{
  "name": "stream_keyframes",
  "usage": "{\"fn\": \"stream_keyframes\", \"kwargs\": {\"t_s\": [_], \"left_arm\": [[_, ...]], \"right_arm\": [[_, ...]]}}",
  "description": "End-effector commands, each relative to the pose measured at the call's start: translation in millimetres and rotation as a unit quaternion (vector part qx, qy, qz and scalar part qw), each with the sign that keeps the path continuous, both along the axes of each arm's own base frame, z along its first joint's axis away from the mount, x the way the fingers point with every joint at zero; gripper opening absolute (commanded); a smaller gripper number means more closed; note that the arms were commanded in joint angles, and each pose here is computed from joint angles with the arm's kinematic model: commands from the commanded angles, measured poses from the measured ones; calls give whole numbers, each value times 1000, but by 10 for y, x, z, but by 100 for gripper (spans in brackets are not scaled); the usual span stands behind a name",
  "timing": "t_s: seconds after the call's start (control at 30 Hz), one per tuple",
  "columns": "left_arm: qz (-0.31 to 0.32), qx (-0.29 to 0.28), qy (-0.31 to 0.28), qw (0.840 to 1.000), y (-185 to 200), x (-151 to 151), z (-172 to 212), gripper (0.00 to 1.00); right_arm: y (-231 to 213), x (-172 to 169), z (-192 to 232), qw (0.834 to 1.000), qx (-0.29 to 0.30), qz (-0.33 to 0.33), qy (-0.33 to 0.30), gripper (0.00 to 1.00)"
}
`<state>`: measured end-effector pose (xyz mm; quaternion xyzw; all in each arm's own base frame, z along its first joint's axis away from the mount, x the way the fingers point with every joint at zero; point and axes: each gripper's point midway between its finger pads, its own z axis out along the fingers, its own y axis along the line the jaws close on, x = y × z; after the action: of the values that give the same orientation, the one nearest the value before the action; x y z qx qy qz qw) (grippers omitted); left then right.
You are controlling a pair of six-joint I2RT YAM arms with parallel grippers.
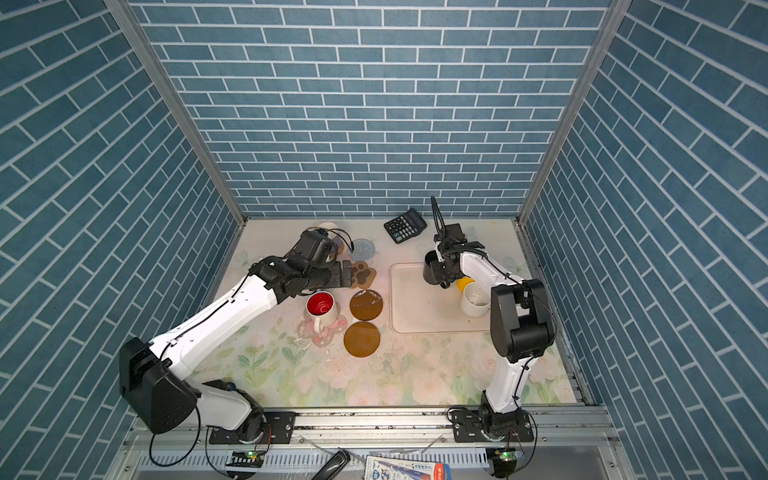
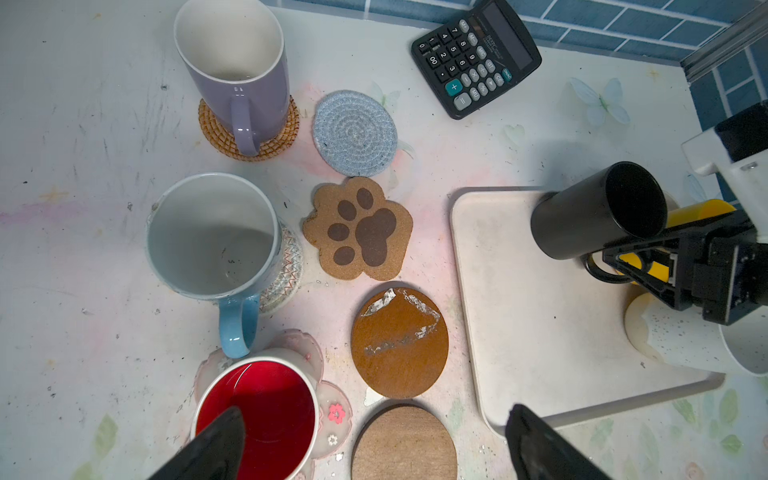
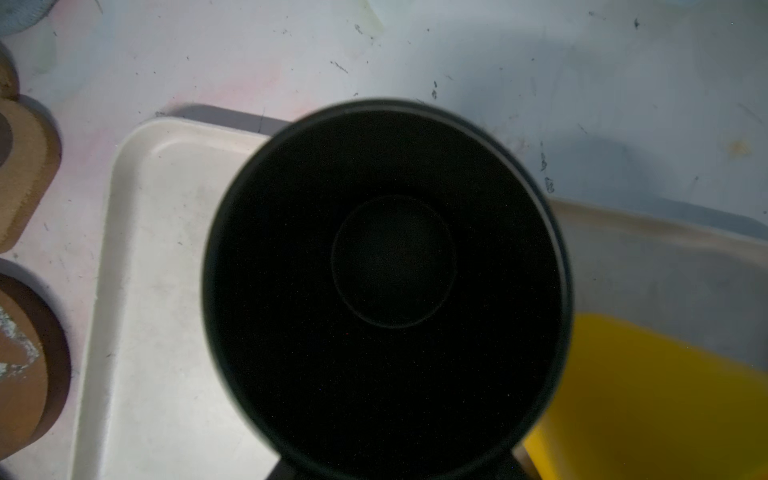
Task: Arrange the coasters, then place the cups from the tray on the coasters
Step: 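Close the right gripper on the black mug and lift it off the tray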
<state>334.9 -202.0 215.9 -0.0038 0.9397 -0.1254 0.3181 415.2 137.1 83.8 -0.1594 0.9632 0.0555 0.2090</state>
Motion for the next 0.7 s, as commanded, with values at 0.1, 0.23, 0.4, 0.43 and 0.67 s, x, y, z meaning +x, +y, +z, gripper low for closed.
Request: {"fn": "stream_keyframes", "kwargs": {"t_s": [0.1,0.23,0.4,0.43,0.67], "left_arm": [[0,2,-9,1000,51,-7,92,99],[-1,1,-10,1000,61,-24,110,99],[0,-1,-15,1000,93,-61,137,99],[0,-4,-16,1000,102,-71,146,99],[0,-9,-23,1000,159,-116,217,99]], "right_arm": [[37,15,-88,1000,12,-16,10,37],[3,12,-109,1000,4,-24,14,25],[-27,-32,-101,1000,-3,-25,18,17],[-26,-46,-98,1000,-2,-24,19,17],[85,-126,66,1000,17,-8,10,0]]}}
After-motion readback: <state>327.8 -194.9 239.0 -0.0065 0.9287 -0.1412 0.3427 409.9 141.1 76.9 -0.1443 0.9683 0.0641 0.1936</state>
